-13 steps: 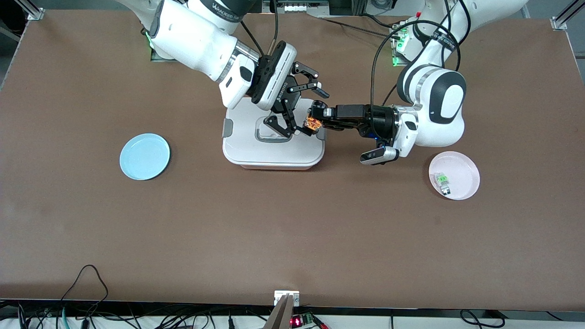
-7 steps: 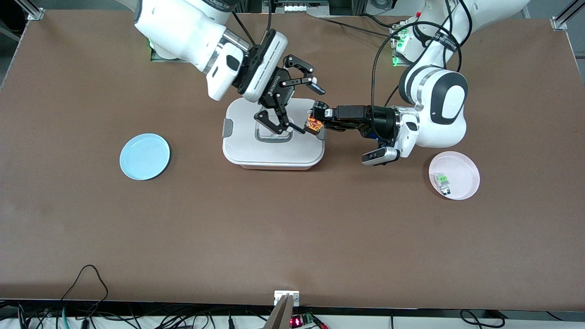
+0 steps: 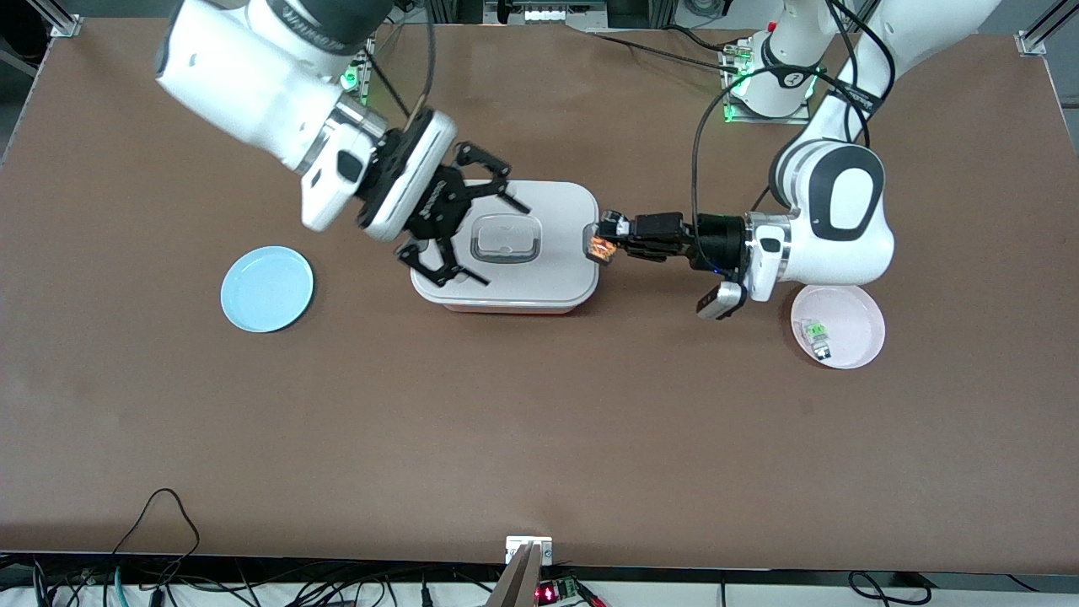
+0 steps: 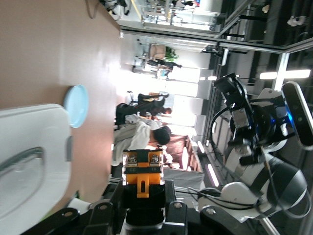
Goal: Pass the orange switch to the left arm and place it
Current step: 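Carry the switch to the pink plate while the right gripper withdraws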
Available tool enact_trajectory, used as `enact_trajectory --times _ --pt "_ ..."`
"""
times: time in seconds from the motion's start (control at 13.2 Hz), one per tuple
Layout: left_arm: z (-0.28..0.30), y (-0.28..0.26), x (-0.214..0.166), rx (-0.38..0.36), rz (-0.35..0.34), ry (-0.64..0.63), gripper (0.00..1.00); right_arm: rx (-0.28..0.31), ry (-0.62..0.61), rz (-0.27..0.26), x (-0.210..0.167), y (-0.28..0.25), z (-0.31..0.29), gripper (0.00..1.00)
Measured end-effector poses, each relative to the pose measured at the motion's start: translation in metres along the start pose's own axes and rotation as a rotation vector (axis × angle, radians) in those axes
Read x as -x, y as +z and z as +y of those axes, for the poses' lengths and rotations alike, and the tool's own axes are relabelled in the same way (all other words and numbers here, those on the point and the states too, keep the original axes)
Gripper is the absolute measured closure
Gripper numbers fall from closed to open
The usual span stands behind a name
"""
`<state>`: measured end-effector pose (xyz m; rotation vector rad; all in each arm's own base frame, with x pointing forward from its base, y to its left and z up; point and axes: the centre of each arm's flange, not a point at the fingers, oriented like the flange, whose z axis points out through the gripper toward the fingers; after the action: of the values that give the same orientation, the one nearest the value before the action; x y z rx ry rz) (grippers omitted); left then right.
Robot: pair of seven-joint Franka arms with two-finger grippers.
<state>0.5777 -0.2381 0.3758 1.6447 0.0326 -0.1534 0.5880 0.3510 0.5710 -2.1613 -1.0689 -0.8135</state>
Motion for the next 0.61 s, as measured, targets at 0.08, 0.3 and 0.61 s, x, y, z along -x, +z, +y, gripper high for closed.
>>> enact_trajectory --times 0.08,0.3,0.61 --pt "-0.011 -0.014 -0.003 -0.061 -0.015 0.012 0.66 0.013 0.023 -0.015 0.006 -0.007 0.017 0.00" --pt "-0.035 -0.062 -0.007 -0.295 -0.087 0.076 0.66 0.063 0.142 -0.058 0.029 -0.024 0.063 0.00" --pt "-0.051 -0.097 -0.013 -0.583 -0.213 0.176 0.66 0.181 0.316 -0.190 0.096 -0.044 0.138 0.00"
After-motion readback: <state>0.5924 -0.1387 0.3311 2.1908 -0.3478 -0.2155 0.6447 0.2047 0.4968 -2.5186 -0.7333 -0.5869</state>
